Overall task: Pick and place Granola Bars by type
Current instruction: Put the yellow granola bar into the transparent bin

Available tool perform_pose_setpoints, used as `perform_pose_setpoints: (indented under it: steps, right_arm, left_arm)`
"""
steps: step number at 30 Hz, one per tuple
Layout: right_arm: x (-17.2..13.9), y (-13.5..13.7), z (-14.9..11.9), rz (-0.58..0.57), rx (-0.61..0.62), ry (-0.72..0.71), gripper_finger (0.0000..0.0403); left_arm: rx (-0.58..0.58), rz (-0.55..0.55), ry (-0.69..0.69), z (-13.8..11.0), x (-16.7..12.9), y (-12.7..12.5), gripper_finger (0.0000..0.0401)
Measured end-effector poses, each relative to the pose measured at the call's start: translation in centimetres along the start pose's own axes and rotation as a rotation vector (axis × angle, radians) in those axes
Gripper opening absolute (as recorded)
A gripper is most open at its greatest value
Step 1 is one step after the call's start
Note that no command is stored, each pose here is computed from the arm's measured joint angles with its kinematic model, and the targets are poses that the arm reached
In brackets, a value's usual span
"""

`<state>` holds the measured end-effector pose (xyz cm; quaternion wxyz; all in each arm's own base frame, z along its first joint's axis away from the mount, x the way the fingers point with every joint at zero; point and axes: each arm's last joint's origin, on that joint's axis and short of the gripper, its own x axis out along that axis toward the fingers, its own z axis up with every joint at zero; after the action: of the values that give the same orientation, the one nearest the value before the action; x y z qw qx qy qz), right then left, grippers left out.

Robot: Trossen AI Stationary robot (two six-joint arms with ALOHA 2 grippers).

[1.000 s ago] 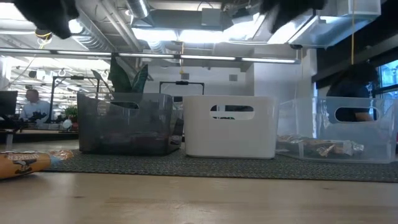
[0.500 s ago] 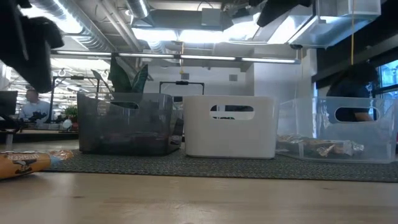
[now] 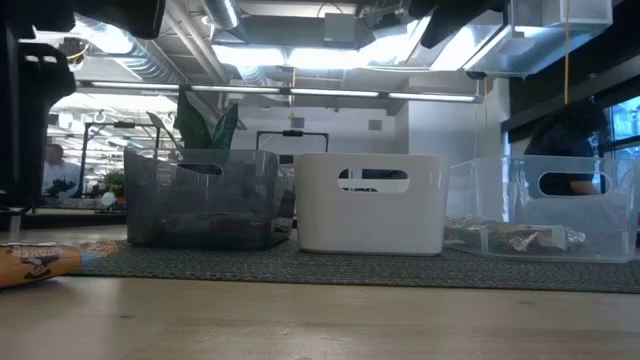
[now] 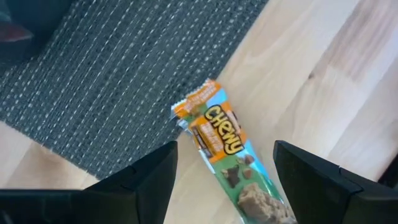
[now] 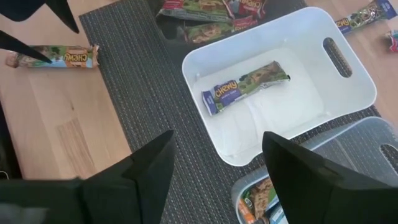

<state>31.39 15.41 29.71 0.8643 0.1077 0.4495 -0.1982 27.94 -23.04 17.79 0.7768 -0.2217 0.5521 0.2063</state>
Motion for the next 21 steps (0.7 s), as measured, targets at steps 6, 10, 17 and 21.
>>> perform_pose_setpoints:
  steps: [6, 10, 17, 21]
  right_arm:
    - [0.0, 0.0, 0.0, 0.0, 0.004, 0.001, 0.0244]
    - [0.0, 0.0, 0.0, 0.007, 0.004, 0.008, 0.0244]
    - [0.0, 0.0, 0.0, 0.008, -0.007, 0.007, 0.0244]
    - [0.0, 0.0, 0.0, 0.007, -0.028, 0.008, 0.0244]
  left_arm:
    - [-0.038, 0.005, -0.008, 0.0, 0.0, 0.0, 0.0256]
    - [-0.035, 0.023, 0.015, -0.3, 0.9, -0.1, 0.0257]
    - [-0.077, 0.056, 0.091, -1.0, 2.6, -0.2, 0.0256]
    - [-0.11, 0.08, 0.125, -1.3, 3.7, -0.3, 0.0258]
